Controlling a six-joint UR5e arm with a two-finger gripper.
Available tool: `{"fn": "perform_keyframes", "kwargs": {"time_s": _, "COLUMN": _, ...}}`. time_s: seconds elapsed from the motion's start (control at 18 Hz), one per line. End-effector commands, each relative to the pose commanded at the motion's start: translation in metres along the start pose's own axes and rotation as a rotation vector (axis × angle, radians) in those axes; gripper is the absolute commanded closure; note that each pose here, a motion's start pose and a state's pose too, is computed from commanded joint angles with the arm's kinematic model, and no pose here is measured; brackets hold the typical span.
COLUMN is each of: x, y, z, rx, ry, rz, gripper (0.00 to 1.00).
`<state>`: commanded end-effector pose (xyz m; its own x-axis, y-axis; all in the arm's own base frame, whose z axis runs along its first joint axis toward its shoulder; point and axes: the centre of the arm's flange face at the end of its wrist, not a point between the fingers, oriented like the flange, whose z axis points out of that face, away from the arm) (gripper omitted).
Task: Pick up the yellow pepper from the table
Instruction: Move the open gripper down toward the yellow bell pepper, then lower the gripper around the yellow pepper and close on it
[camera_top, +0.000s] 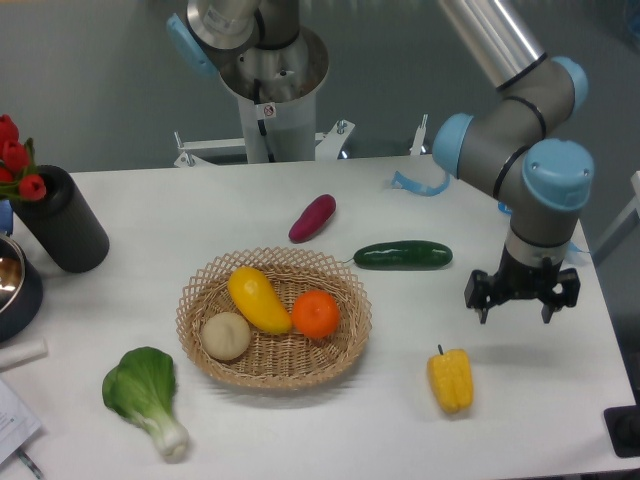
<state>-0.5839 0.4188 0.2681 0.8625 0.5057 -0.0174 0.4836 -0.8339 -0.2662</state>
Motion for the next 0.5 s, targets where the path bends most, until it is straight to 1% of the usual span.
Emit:
{"fn": "perform_keyframes", "kwargs": {"time_s": 0.28, "x": 0.019, "y": -0.010, "z": 0.017, "rx": -0.007, "ry": 0.026, "rz": -0.043, "gripper": 0.00}}
{"fn": "perform_keyframes", "kwargs": {"time_s": 0.44, "x": 0.026, "y": -0.016, "z": 0.025, "rx": -0.014, "ry": 0.027, "rz": -0.121, "gripper": 0.00}}
{"fn": "perform_keyframes", "kwargs": {"time_s": 0.5, "x": 0.028, "y": -0.017, "z": 0.028, "rx": -0.018, "ry": 0.029, "rz": -0.128, "gripper": 0.00}}
